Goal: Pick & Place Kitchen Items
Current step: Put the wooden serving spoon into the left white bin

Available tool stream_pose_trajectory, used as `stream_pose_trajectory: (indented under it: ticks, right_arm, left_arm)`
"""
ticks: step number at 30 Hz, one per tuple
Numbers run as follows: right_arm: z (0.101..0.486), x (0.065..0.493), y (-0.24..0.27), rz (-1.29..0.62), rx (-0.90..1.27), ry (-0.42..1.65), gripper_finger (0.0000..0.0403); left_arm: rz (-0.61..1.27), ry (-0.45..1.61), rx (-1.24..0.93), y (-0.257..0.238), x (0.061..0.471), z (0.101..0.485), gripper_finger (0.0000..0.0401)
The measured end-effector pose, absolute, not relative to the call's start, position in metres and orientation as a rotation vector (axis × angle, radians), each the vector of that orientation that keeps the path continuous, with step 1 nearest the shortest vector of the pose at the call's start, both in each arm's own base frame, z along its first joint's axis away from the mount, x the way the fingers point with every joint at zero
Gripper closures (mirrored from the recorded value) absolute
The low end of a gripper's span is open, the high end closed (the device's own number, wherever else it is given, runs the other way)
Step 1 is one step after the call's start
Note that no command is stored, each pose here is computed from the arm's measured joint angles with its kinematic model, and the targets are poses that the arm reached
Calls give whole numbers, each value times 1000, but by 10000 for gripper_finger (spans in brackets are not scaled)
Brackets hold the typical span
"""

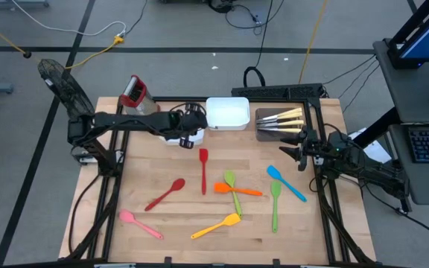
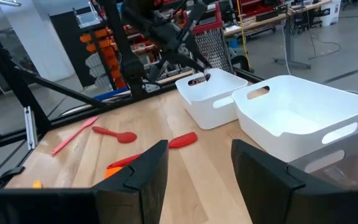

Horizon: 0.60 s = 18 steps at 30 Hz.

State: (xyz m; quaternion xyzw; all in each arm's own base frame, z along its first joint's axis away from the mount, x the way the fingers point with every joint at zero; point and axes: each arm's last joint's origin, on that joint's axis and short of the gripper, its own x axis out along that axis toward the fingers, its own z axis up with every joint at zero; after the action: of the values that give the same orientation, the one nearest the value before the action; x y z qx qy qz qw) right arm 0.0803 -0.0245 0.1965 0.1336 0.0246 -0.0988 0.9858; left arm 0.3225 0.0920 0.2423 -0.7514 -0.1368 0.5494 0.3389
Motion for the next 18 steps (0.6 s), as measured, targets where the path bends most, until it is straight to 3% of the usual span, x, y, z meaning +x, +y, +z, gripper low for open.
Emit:
stream_pose_trajectory:
  ticks: [8,18]
  right_arm:
    - [197,80,-25,-197,267,44,232]
    - [197,80,-25,-197,267,42,232]
  left_arm:
    - [1527,-236,-1960,93,314,236,382]
    - [1514,-243,-2008,109,312,237,382]
